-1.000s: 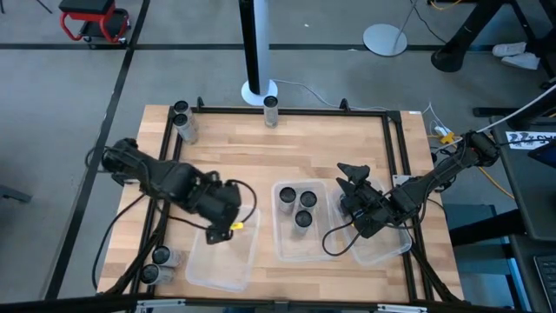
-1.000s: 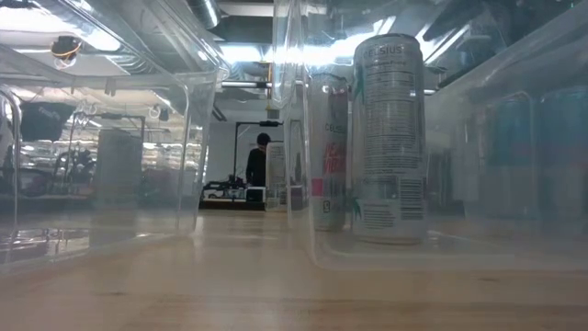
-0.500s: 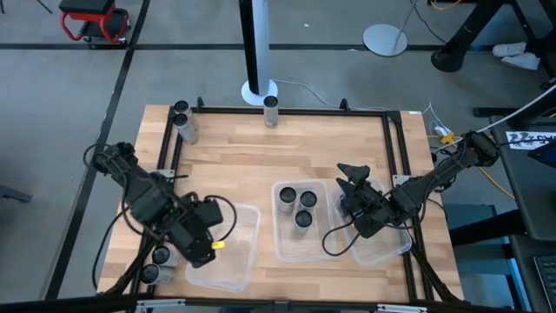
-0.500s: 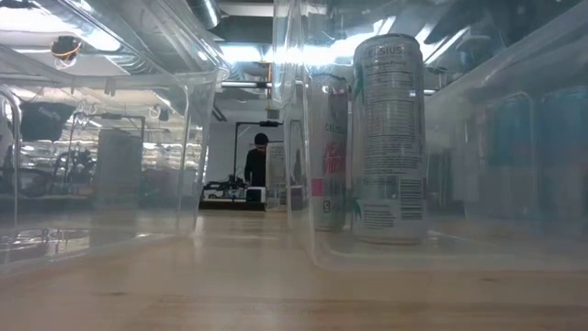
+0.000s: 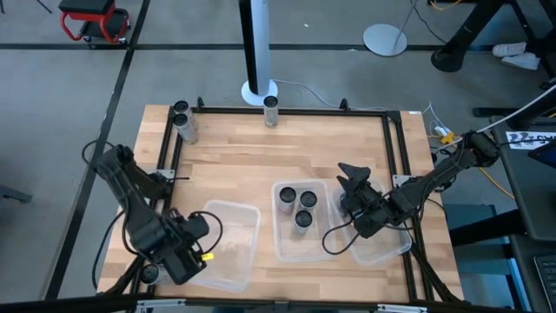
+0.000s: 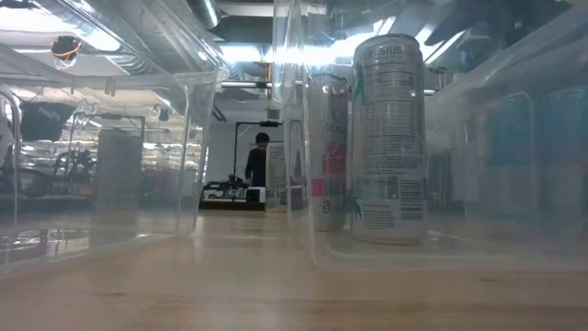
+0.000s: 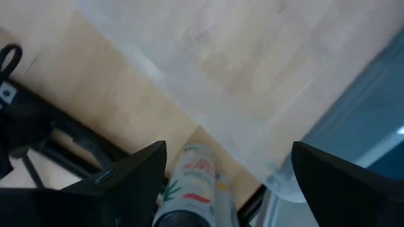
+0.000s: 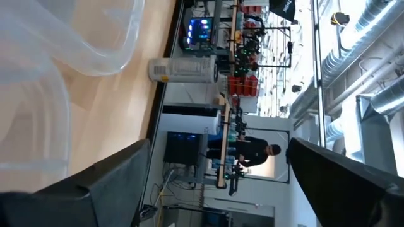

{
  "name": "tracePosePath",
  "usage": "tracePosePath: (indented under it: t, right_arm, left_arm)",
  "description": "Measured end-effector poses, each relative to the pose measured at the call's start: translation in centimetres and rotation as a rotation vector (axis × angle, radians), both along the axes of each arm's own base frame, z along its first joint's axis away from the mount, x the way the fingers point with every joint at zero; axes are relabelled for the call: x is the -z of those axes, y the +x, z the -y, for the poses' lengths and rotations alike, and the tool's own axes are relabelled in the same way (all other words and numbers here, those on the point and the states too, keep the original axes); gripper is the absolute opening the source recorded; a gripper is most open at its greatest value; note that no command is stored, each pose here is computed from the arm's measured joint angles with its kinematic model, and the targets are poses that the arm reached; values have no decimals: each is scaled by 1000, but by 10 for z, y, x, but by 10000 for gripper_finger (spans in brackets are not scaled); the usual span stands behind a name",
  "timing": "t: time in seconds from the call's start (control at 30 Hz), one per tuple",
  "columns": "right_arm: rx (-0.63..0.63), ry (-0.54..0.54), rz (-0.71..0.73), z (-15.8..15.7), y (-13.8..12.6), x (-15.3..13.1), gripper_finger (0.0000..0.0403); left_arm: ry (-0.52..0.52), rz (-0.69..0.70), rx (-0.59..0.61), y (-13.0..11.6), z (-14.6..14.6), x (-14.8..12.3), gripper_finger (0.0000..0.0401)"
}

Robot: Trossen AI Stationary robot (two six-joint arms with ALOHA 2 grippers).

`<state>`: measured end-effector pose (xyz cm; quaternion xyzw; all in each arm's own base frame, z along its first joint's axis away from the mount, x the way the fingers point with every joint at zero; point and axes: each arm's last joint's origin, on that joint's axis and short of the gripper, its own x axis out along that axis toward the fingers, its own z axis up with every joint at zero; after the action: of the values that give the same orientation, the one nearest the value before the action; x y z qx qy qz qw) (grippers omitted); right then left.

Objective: Sort soda cans
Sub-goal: Put the white-pink soda can into the middle transparent bin

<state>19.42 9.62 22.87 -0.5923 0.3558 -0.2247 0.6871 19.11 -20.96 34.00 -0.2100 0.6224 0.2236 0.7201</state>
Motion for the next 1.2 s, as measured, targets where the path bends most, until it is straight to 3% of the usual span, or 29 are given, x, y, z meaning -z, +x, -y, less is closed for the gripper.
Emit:
tracePosePath:
  t: [0.2, 0.6, 0.83, 1.03, 1.2]
  right_arm:
    - [-11, -13, -8, -1, 2, -1, 372]
    - [-18, -4, -10, -2, 2, -2, 372]
    - [-23, 1, -14, -2, 2, -2, 372]
    - [-23, 3, -11, -2, 3, -2, 372]
    - [-23, 6, -7, -2, 3, -2, 372]
  left_arm:
    - [-4, -69, -37, -4, 1, 12, 327]
    - [-125, -222, -132, -17, 12, 12, 327]
    - [-119, -236, -132, -29, 21, 14, 327]
    - [-85, -386, -135, -41, 23, 39, 327]
    - [-83, -404, -128, -42, 23, 45, 327]
